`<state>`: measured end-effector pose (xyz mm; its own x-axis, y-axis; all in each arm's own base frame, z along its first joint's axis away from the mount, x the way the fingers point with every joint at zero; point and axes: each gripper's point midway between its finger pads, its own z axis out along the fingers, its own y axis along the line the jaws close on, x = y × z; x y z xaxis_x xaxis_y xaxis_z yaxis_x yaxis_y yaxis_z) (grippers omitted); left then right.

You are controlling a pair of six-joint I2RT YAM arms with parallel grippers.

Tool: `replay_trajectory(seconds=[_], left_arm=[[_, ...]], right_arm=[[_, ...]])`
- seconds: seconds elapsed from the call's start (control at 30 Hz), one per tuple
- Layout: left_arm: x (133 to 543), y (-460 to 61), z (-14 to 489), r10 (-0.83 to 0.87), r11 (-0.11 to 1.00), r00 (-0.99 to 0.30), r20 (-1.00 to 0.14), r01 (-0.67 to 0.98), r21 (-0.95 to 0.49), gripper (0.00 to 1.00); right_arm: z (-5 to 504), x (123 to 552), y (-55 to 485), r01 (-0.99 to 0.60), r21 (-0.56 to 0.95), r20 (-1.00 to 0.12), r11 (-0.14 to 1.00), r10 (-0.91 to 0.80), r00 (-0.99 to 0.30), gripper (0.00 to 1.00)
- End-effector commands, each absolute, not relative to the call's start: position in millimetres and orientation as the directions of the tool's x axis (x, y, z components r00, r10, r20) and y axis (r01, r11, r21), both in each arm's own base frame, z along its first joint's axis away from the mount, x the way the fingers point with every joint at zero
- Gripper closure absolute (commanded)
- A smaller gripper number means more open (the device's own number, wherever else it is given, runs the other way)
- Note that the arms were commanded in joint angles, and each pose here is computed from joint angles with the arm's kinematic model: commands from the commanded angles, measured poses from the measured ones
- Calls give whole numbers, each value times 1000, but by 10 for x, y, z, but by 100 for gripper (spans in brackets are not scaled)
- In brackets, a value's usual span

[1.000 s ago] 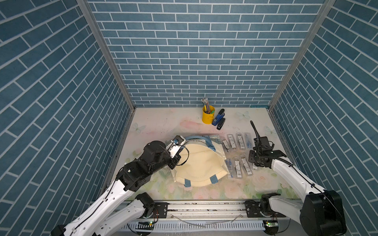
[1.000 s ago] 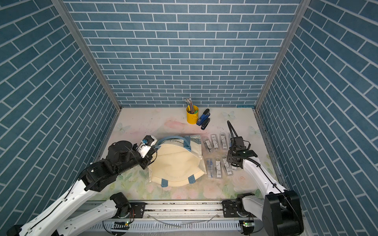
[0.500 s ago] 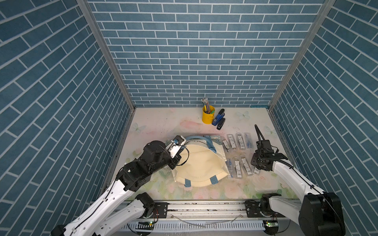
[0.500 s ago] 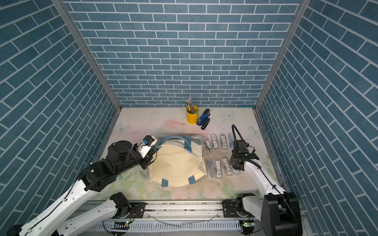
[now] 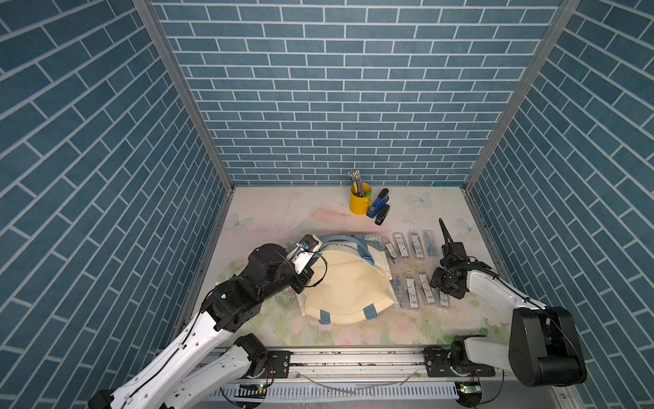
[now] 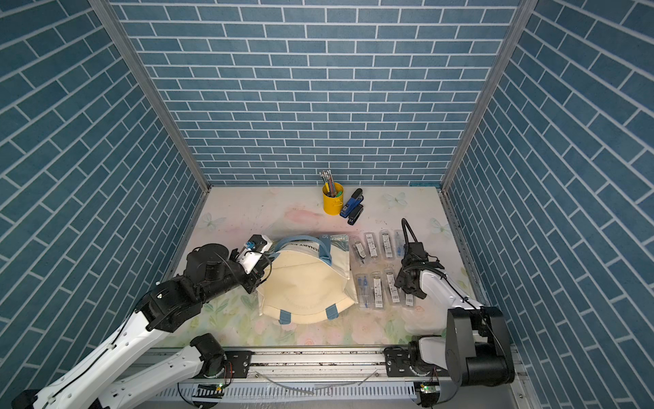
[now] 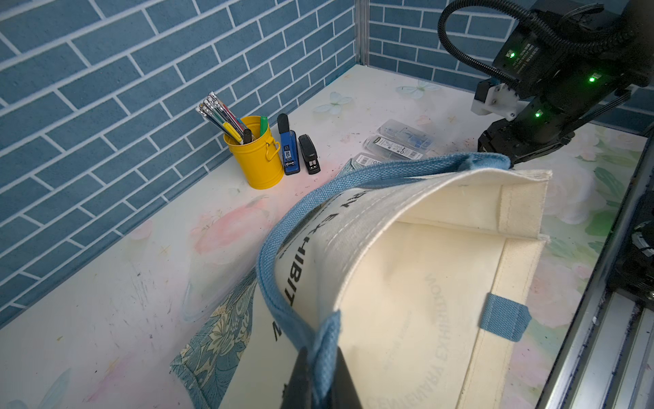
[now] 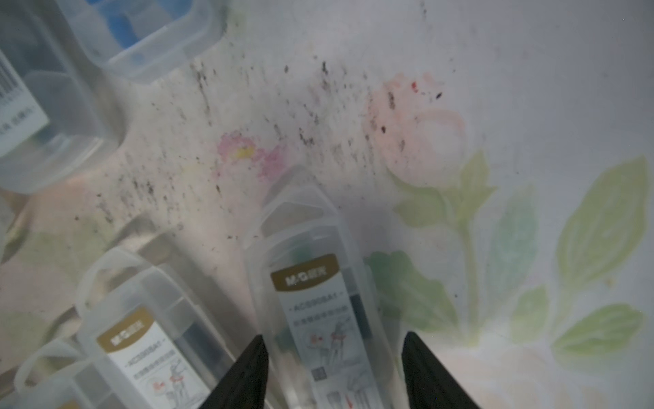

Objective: Take out the compass set from the canvas bag
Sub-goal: Place the compass set at the center of the board.

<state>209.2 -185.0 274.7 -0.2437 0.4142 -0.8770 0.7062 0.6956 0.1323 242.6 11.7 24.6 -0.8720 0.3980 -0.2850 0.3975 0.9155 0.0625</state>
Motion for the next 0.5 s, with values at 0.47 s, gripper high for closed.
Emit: replay_trajectory(seconds=[0.47], left_arm=[[2099,-1887,2899,357,705,-233,-905,702,97,100]], right_arm=[[589,2680,177,336,100,-342,937,349,-872,42]])
